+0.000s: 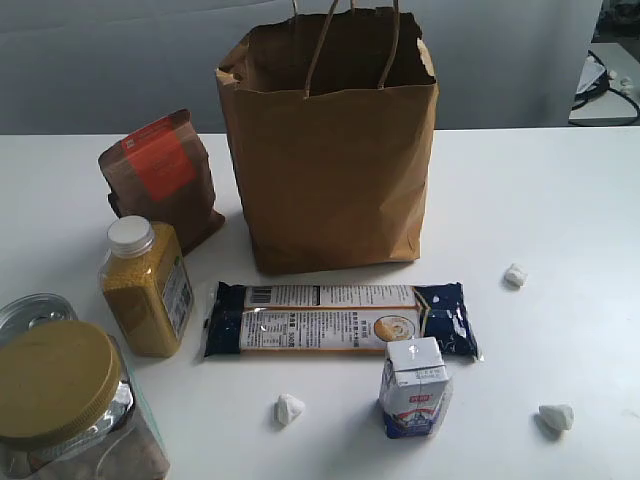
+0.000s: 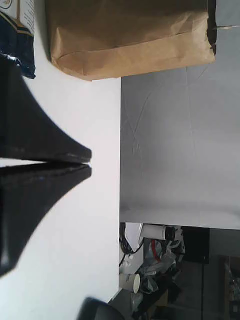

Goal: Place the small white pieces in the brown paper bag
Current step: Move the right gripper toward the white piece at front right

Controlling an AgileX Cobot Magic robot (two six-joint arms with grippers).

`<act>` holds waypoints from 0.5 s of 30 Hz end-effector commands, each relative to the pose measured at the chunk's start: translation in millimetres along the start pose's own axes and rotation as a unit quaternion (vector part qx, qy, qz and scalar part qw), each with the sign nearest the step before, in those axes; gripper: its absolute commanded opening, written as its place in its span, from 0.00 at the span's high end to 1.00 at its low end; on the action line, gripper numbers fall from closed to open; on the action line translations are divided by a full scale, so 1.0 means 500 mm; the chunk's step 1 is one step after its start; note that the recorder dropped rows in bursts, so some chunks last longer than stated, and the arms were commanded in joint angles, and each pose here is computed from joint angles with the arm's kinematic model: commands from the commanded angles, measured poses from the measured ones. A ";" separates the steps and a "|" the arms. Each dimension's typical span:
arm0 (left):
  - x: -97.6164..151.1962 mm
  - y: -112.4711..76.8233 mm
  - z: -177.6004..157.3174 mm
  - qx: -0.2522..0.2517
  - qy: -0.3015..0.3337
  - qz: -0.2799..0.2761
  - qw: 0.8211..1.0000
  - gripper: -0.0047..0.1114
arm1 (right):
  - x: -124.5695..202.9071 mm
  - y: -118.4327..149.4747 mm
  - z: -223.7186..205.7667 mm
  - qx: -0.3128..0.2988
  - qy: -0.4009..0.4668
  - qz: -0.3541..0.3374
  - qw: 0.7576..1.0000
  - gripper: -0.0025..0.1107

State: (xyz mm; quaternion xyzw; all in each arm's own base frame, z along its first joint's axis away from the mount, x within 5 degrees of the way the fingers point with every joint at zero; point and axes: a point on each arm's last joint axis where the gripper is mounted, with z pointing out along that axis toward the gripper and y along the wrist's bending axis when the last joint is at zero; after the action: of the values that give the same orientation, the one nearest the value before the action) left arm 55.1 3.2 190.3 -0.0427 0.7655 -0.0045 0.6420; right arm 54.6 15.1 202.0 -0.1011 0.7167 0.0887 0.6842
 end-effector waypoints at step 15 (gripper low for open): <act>0.002 -0.001 0.000 0.004 -0.001 -0.006 1.000 0.96 | -0.052 0.007 -0.012 -0.027 -0.039 0.178 0.983 0.98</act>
State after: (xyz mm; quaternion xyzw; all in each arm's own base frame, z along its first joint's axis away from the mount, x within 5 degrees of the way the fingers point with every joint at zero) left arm 55.1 3.2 190.3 -0.0427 0.7655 -0.0045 0.6420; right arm 53.3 17.4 209.9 0.0105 0.7087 0.2165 0.6714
